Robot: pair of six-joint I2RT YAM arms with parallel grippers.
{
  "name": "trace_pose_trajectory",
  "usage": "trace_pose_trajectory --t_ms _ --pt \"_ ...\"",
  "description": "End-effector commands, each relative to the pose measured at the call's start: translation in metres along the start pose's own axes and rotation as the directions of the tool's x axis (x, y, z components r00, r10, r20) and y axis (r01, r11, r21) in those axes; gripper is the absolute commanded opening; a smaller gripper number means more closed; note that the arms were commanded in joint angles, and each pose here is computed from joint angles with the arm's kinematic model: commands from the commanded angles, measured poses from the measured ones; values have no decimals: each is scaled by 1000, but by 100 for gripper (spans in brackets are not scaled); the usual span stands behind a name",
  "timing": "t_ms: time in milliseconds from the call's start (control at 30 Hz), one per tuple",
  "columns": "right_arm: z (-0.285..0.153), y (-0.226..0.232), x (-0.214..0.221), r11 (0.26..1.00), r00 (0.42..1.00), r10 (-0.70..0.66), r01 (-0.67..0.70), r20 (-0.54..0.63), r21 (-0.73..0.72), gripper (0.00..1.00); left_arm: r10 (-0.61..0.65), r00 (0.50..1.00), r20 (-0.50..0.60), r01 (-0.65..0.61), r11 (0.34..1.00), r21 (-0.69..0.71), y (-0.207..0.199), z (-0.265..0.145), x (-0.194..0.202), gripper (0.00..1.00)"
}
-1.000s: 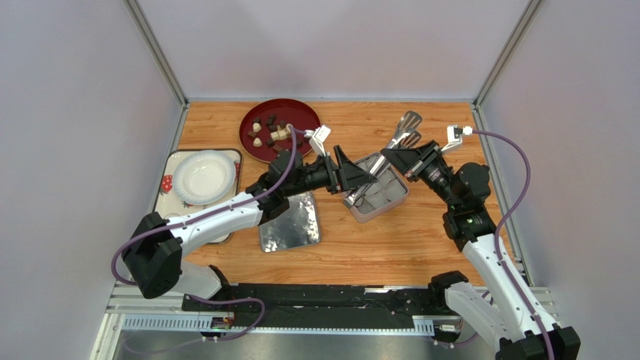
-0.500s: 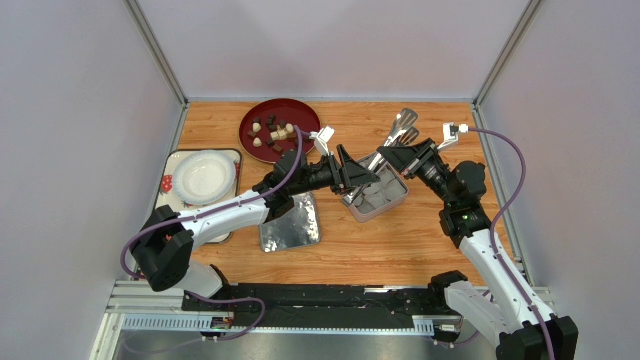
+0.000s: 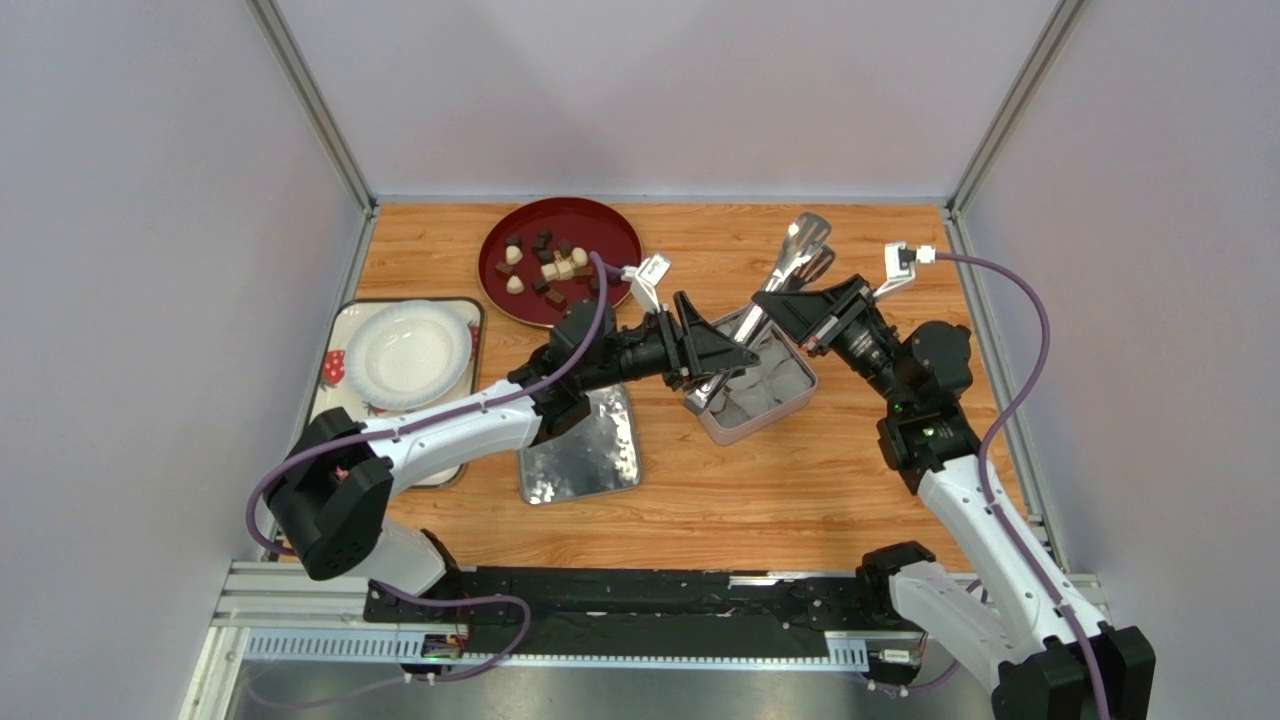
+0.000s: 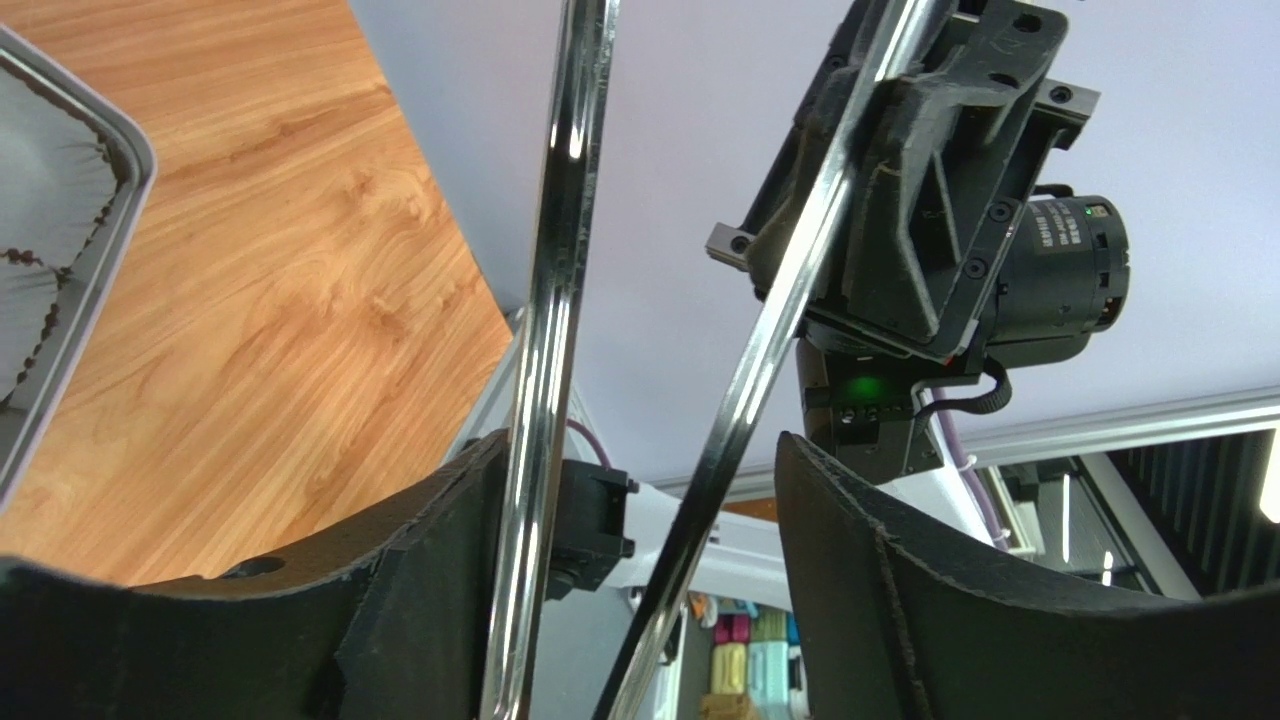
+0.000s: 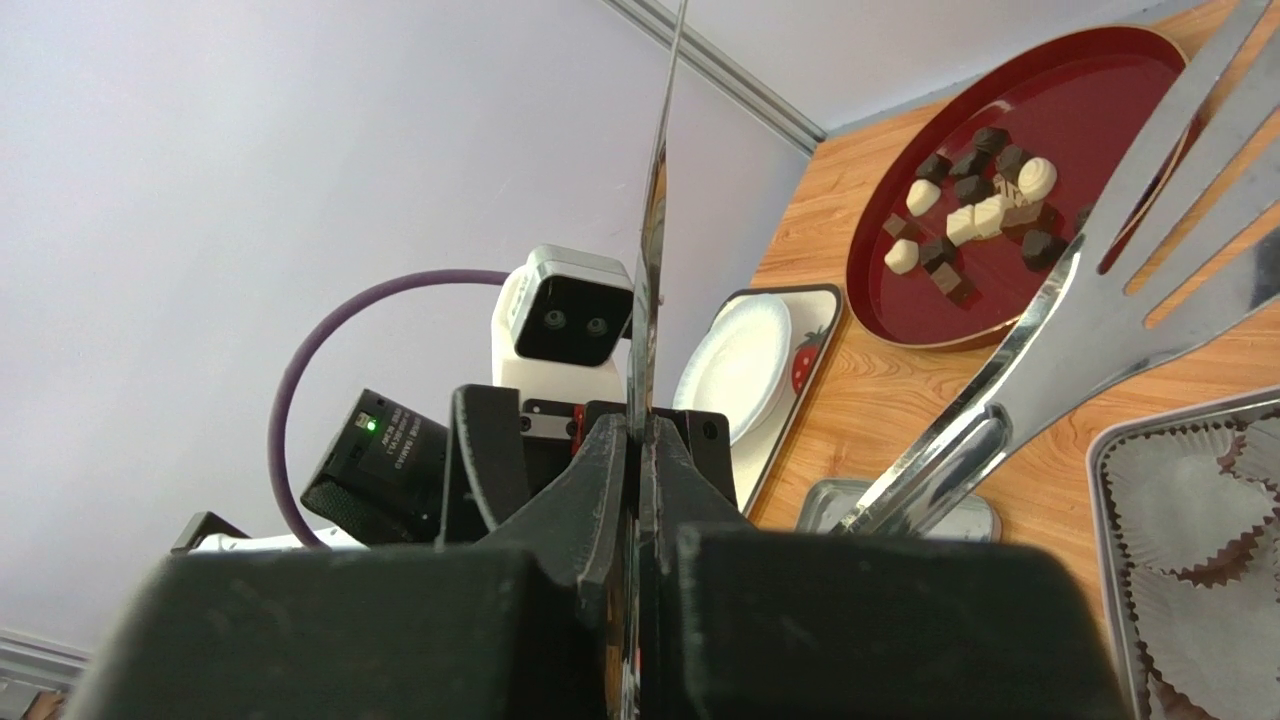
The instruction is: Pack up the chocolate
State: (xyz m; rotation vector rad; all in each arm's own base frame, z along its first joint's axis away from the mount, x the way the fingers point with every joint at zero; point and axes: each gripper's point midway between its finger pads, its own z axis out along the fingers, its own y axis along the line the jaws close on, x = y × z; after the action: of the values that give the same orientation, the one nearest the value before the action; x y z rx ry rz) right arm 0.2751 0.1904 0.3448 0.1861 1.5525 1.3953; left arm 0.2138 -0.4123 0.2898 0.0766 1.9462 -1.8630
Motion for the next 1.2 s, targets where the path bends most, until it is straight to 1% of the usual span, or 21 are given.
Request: trace_pose_trajectory --t_ms 0,133,367,433,533,567,600,633,733,767,800,833,867,900,933,967,1000,1033,1067,1133,1167 --pt "-3 4 0 998 998 -63 63 4 -19 0 33 998 53 -38 995 93 -32 -7 -9 68" --pt "-7 0 3 997 997 -72 72 -1 1 0 43 996 72 -49 995 83 -30 -11 -13 61" --pt "-10 -10 11 997 997 -69 70 -28 32 4 58 995 86 -63 996 57 -25 -14 -15 52" --pt "-11 -12 13 997 997 -66 67 -33 34 6 62 994 91 -67 997 47 -24 -16 -15 47" --pt "-11 -12 14 997 997 -67 68 -40 37 11 73 993 97 -76 997 24 -19 -18 -17 45" --pt "-12 -13 16 997 997 -67 69 -50 42 14 77 992 98 -79 997 15 -18 -19 -17 45" --pt "-12 -13 17 997 996 -68 70 -53 44 15 96 990 106 -97 995 8 -18 -20 -19 41" --pt "-13 -13 17 996 996 -71 74 -58 45 17 101 990 103 -99 995 -18 -13 -21 -19 40" --pt "-13 -14 19 995 994 -74 79 -79 63 28 148 984 101 -139 986 -91 -1 -25 -21 36" --pt "-13 -14 19 994 994 -73 79 -87 71 34 165 981 100 -153 982 -113 2 -27 -22 34" --pt "-14 -16 19 993 992 -80 88 -94 79 38 212 971 108 -196 970 -144 6 -29 -26 32" --pt "-14 -16 19 992 992 -82 91 -98 86 41 226 970 93 -205 960 -191 13 -31 -25 31" --pt "-15 -19 22 991 991 -76 88 -111 102 46 249 964 89 -225 950 -217 16 -34 -27 30" --pt "-15 -18 21 990 990 -82 94 -114 103 49 310 946 93 -281 929 -243 15 -36 -33 30" --pt "-15 -19 21 989 990 -79 92 -113 114 52 324 943 70 -292 911 -291 25 -41 -31 30" --pt "-16 -23 23 987 990 -71 88 -123 134 58 379 924 52 -345 884 -316 28 -44 -34 29" --pt "-16 -23 22 986 989 -74 91 -125 138 61 410 910 58 -369 865 -339 26 -47 -40 29" --pt "-16 -25 21 984 990 -74 92 -117 154 66 423 905 29 -382 843 -380 34 -53 -38 29" --pt "-18 -31 25 978 989 -55 80 -136 192 68 474 880 12 -431 811 -396 36 -56 -42 29" --pt "-15 -34 23 970 990 -58 87 -130 225 74 500 866 -26 -456 766 -453 45 -65 -43 29" --pt "-16 -40 28 962 988 -36 74 -147 264 76 536 843 -48 -492 732 -471 48 -69 -46 29"
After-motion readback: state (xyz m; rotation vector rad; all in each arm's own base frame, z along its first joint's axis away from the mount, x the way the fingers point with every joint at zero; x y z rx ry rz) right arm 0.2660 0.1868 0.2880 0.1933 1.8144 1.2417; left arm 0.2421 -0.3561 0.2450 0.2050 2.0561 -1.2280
